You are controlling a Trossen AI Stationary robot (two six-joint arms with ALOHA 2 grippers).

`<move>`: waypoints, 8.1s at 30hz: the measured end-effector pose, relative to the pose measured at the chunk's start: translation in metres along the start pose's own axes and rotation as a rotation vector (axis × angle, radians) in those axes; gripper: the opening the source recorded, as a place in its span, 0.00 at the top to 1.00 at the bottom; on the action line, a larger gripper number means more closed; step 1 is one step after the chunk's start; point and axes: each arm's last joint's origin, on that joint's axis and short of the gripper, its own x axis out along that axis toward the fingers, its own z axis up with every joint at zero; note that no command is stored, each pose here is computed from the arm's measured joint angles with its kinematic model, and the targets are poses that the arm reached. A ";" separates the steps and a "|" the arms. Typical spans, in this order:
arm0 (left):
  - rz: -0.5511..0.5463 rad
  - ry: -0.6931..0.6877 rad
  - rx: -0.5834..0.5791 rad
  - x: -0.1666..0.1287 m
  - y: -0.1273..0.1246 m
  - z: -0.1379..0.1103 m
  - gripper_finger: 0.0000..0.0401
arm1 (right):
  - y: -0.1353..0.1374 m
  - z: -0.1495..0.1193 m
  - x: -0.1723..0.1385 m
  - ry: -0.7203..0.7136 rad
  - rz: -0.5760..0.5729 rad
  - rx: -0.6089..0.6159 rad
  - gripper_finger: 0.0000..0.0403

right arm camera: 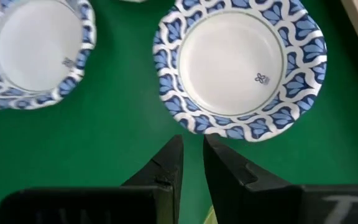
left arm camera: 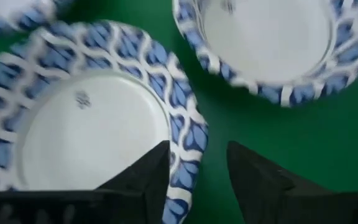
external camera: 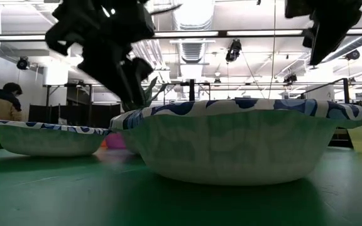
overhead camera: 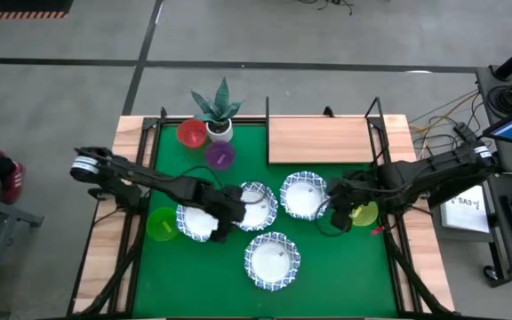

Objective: Place and stack bowls onto a shelf
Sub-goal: Put the white patterned bowl on the shelf, then put the purple bowl on the shelf

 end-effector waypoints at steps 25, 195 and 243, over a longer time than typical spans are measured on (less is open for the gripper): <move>-0.009 0.098 -0.018 0.036 0.002 0.003 0.98 | 0.014 -0.016 -0.016 -0.080 0.027 -0.016 0.87; 0.512 -1.130 -0.152 -0.217 -0.024 -0.143 0.76 | -0.020 0.311 0.228 -0.279 -0.294 -0.440 0.84; 0.535 -1.106 -0.113 -0.214 -0.024 -0.143 0.76 | -0.028 0.310 0.241 -0.264 -0.180 -0.475 0.98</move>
